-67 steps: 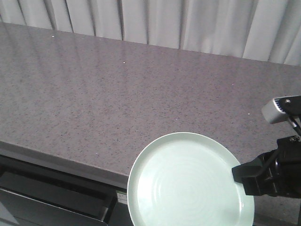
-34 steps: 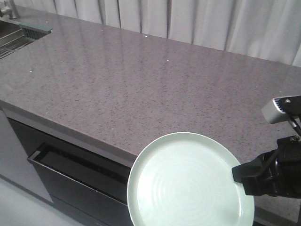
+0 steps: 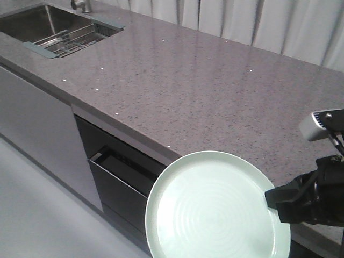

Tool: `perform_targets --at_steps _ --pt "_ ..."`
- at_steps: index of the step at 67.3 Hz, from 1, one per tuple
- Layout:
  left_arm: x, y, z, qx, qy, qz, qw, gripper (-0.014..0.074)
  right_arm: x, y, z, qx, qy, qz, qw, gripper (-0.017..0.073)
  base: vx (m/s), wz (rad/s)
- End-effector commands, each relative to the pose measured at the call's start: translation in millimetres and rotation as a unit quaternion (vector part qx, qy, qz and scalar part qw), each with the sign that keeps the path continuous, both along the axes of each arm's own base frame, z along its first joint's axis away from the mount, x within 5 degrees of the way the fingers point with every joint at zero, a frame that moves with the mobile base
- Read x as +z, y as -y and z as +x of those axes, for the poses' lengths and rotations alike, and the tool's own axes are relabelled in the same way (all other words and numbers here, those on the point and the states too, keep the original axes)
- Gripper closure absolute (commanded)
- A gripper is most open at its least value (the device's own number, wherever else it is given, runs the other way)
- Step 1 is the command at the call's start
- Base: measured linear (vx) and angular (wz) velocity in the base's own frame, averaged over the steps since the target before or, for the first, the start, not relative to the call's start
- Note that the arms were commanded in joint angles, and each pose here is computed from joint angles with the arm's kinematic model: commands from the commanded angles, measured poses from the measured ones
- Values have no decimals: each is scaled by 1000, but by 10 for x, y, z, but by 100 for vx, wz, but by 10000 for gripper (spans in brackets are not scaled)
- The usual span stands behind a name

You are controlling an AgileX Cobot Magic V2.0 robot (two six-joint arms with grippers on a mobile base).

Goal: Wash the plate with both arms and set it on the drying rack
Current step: 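Drive the base away from the counter holding the plate in the right gripper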

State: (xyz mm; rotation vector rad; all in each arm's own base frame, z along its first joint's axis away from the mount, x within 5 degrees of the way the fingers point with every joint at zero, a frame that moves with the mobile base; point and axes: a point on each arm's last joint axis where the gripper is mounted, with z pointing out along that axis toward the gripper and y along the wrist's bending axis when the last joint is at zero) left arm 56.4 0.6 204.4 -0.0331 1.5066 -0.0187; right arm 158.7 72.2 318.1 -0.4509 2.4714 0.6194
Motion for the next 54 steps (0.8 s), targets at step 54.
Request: perform_targets --at_steps 54 --pt "173 3 -36 -3 56 -3 998 600 131 -14 14 -7 34 22 999 564 -5 41"
